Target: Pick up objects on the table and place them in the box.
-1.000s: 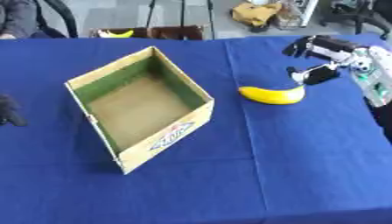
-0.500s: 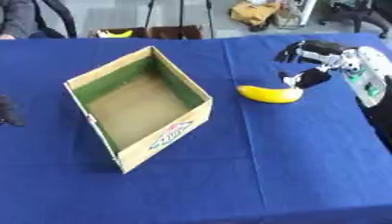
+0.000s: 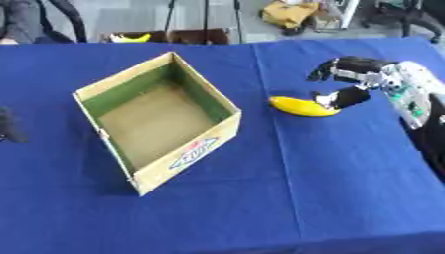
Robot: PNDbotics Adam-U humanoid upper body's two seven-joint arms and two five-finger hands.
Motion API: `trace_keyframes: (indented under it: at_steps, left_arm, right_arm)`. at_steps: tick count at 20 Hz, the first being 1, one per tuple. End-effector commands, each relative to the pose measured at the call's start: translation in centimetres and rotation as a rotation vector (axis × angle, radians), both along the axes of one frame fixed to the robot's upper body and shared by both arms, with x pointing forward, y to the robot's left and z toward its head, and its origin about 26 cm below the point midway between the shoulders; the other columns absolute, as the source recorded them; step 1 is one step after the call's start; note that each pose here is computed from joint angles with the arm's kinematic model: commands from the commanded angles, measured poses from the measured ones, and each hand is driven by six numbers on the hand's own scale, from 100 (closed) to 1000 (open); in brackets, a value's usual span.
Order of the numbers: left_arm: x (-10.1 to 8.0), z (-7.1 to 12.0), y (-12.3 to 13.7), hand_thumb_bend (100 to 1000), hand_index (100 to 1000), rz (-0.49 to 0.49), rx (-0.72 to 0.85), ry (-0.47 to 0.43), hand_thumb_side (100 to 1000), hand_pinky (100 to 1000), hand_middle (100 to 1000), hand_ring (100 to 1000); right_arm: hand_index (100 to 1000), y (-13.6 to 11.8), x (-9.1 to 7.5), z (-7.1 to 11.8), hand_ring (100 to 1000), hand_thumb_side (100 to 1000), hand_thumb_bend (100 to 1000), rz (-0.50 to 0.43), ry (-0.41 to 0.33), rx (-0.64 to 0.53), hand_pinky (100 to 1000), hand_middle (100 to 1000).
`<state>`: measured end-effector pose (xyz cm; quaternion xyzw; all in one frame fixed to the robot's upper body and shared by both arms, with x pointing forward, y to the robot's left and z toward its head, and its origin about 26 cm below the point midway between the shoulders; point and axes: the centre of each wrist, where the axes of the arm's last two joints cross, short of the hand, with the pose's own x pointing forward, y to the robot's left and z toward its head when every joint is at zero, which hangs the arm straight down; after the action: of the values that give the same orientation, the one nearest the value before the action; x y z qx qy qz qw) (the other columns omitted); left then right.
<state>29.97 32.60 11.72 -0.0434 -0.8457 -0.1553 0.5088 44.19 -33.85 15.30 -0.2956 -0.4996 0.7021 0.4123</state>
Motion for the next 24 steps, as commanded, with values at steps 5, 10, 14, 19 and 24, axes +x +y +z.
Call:
trace_keyframes:
  at_steps: [5,10,14,19,24]
  left_arm:
    - [0.0,0.9,0.2,228,653,-0.005,0.025,-0.022,1000,531,532,456]
    - [0.0,0.8,0.2,221,653,-0.01,0.024,-0.021,1000,530,532,455]
    - [0.0,0.7,0.1,220,653,-0.013,0.024,-0.02,1000,530,532,455]
    - [0.0,0.7,0.1,219,653,-0.016,0.024,-0.021,1000,530,532,455]
    - [0.0,0.7,0.1,219,653,-0.017,0.024,-0.021,1000,529,531,455]
  right_arm:
    - [866,-1.1,-0.1,0.6,789,620,100,-0.016,-0.032,-0.048,717,776]
    - [868,-1.0,0.0,-0.5,789,573,100,-0.027,-0.057,-0.032,716,777]
    - [868,-0.8,0.1,-1.2,792,576,100,-0.023,-0.064,-0.039,717,778]
    - [869,-0.6,0.2,-2.0,798,592,100,-0.015,-0.061,-0.059,720,782]
    - [870,-0.5,0.2,-2.3,806,626,100,-0.003,-0.054,-0.081,724,785]
